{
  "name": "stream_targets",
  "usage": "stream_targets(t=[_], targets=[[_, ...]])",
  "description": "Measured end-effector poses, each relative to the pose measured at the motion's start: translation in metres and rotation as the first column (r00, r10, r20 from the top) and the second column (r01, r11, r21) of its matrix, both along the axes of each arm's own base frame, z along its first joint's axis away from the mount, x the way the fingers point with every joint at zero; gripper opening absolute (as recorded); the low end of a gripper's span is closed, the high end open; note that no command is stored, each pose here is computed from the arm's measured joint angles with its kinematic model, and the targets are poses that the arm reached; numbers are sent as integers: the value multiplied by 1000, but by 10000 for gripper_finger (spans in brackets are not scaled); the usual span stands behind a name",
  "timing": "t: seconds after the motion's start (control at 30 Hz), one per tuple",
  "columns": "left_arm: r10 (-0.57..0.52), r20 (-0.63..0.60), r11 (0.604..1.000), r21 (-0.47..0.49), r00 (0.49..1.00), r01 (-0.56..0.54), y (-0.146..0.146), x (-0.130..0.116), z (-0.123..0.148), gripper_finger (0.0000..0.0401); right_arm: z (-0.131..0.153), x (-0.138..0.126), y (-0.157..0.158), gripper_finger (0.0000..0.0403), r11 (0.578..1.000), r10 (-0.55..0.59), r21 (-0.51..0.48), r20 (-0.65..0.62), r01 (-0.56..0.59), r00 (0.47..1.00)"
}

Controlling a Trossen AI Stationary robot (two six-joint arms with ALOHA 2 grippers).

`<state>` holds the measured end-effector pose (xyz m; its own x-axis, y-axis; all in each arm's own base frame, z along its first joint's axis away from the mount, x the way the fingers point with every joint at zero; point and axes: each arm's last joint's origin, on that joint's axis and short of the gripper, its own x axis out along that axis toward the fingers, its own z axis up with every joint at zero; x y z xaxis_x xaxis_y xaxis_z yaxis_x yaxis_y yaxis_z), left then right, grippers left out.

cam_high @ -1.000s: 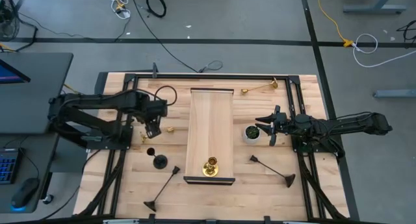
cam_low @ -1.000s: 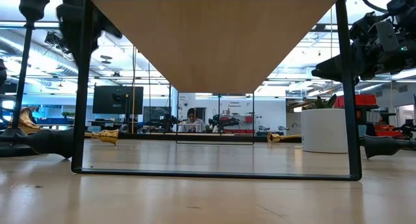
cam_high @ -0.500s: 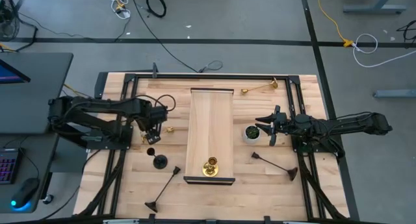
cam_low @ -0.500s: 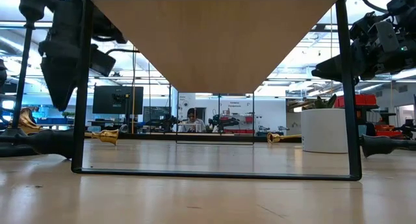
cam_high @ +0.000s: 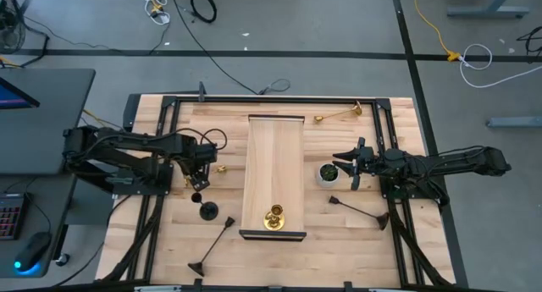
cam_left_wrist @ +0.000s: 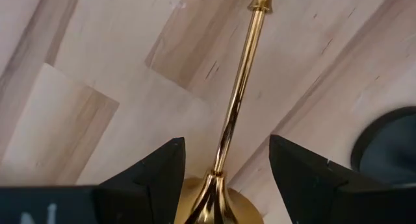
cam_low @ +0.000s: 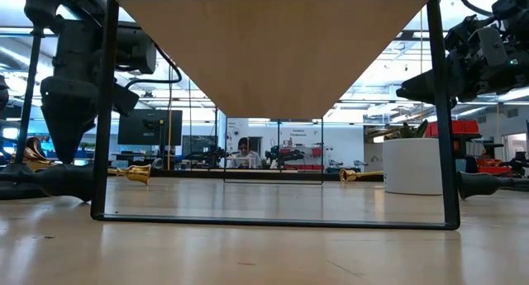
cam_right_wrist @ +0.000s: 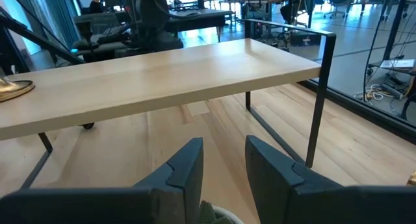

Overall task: Pick & Place candle stick holders
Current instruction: Put the left gold candle holder on the shelf aligned with the other gold candle holder

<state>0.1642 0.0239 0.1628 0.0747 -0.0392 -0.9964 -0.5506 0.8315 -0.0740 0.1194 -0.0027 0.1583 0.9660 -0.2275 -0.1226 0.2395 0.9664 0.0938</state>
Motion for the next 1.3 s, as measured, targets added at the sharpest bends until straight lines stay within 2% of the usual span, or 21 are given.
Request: stream_targets(t=[0.43, 0.57, 0.83, 1.03, 1.3], targets=[[-1, 28, 1000, 6, 1000, 1, 0, 2, -1, 222, 0, 0, 0, 114, 1000, 0, 0, 0, 0, 1000], [-2, 67, 1000, 11, 998, 1, 0, 2, -11, 222, 0, 0, 0, 114, 1000, 0, 0, 0, 0, 1000], [6, 33, 1000, 27, 999, -7, 0, -6, -22, 222, 0, 0, 0, 114, 1000, 0, 0, 0, 0, 1000], [5, 51, 1000, 27, 999, -7, 0, -5, -22, 222, 0, 0, 0, 114, 1000, 0, 0, 0, 0, 1000], [1, 55, 1000, 28, 998, -2, 0, -4, -22, 183, 0, 0, 0, 114, 1000, 0, 0, 0, 0, 1000]])
